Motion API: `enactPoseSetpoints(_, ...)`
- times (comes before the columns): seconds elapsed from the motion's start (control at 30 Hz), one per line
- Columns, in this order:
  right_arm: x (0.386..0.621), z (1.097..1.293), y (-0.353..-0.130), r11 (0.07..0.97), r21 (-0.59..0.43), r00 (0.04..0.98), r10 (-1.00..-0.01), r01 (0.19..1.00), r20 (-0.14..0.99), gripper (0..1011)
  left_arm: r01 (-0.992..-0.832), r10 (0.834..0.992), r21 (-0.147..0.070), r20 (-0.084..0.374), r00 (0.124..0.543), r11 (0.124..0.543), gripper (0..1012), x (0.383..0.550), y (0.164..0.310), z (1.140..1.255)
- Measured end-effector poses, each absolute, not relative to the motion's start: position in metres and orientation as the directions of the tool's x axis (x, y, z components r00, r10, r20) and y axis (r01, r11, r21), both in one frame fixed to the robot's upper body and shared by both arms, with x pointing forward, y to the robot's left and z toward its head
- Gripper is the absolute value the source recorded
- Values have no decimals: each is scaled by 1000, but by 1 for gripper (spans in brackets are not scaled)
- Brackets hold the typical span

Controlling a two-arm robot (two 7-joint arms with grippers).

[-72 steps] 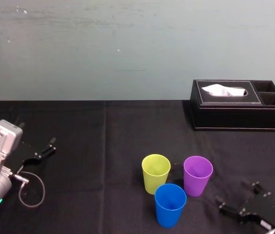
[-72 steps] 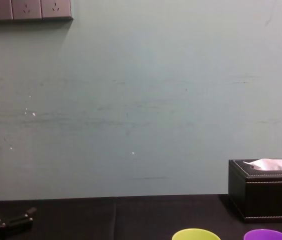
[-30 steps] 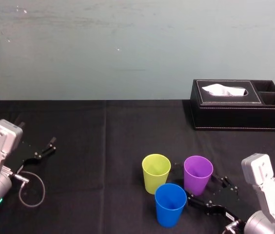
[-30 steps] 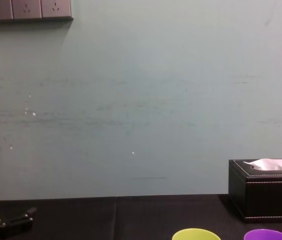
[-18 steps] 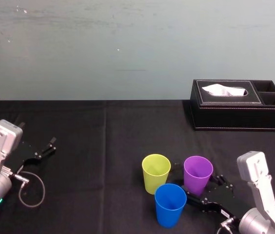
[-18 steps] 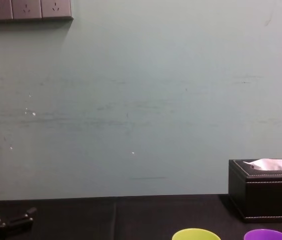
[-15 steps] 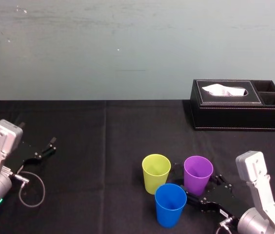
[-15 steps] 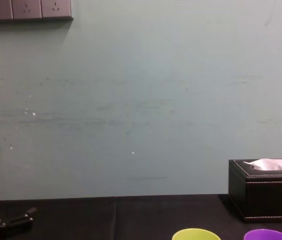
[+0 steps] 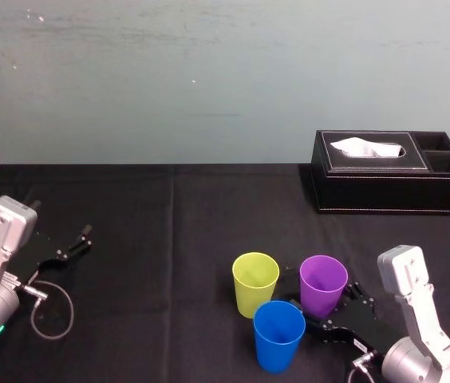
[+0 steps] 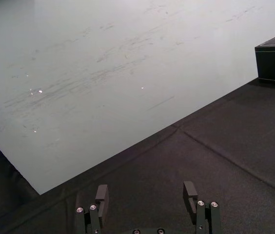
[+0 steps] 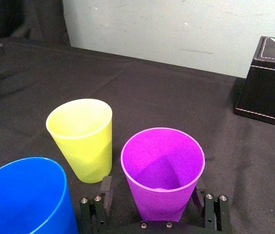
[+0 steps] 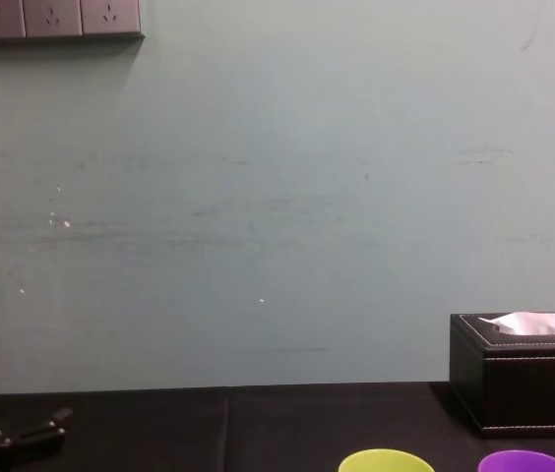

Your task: Stack the three plastic cups sequentially using one hand.

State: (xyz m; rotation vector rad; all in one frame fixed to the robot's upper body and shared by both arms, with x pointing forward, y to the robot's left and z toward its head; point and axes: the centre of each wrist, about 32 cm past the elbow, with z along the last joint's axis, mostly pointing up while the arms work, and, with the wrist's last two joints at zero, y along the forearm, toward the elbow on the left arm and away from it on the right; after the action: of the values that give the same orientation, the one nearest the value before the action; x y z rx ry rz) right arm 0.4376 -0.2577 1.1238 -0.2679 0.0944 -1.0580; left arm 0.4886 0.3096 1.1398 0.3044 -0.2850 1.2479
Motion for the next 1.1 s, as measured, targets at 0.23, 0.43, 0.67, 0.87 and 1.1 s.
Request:
enactPoseSetpoints(0.23,437,1124,-258,462,-263,490,-870,847,49,1003,-955,880,70,374,292,287,1000,489,310,1140)
enactPoseSetpoints(0.43,437,1124,-258,463,-262,490,-870,847,47,990,-955,880,70,374,292,287,1000,489,310,1140)
enactPoseSetpoints(0.67,437,1124,-258,463,-262,490,-870,847,45,839,-955,880,70,374,292,287,1000,489,310,1140)
enactPoseSetpoints(0.87,437,1124,-258,464,-262,491,-870,847,45,716,-955,880,70,374,292,287,1000,489,310,1140)
enactPoseSetpoints(1.1,437,1124,-258,464,-262,491,-870,846,45,707,-955,880,70,374,292,287,1000,489,310,1140)
